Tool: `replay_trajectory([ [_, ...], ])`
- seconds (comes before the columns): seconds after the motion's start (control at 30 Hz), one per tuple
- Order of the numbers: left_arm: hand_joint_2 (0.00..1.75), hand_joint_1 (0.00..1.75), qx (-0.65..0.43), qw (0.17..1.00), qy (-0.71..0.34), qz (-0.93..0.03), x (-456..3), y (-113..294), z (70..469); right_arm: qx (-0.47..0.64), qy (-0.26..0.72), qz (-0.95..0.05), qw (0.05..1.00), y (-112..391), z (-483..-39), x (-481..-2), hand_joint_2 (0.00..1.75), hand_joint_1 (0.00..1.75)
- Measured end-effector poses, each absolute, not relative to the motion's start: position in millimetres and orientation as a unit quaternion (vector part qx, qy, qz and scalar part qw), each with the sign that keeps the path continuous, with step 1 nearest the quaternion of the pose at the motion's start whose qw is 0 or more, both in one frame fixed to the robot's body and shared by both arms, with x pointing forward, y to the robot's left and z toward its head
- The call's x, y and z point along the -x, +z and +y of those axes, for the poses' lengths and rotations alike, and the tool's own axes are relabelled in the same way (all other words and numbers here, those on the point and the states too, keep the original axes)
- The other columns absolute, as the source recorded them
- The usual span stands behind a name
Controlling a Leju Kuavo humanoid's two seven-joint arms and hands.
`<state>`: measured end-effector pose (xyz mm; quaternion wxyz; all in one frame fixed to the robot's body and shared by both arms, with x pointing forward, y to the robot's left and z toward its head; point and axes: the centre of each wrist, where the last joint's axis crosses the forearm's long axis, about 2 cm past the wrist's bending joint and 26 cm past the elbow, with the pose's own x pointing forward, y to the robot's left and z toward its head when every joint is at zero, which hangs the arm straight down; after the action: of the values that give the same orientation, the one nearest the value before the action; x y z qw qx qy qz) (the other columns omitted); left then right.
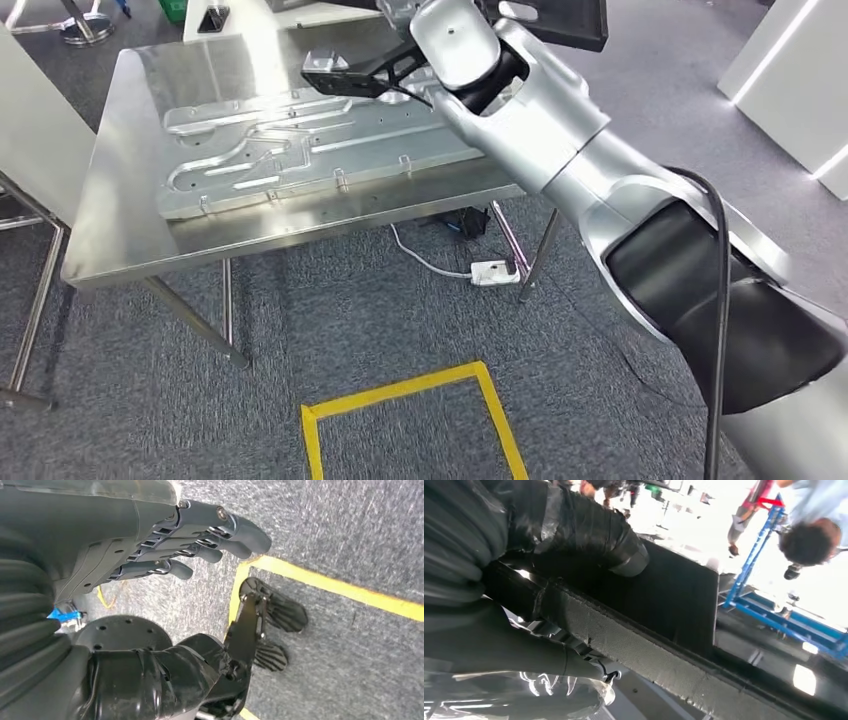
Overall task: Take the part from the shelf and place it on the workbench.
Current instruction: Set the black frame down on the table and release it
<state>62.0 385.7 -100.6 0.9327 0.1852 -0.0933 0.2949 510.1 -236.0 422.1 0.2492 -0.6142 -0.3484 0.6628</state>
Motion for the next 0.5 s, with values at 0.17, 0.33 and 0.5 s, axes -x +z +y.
replay_trajectory([
  [0.17,1.75,0.0,-0.186,0.933,0.294,-0.091,-59.6,-100.9,385.4,0.607,0.668,-0.355,0.243,422.0,-231.7,-509.6,1.75,1.75],
  [0.33,1.75,0.0,-0.187,0.933,0.294,-0.092,-61.2,-100.8,384.7,0.605,0.67,-0.355,0.244,419.2,-231.6,-509.6,1.75,1.75],
  [0.5,1.75,0.0,-0.188,0.933,0.294,-0.093,-62.2,-100.6,384.9,0.605,0.67,-0.354,0.245,418.4,-232.0,-509.7,1.75,1.75],
])
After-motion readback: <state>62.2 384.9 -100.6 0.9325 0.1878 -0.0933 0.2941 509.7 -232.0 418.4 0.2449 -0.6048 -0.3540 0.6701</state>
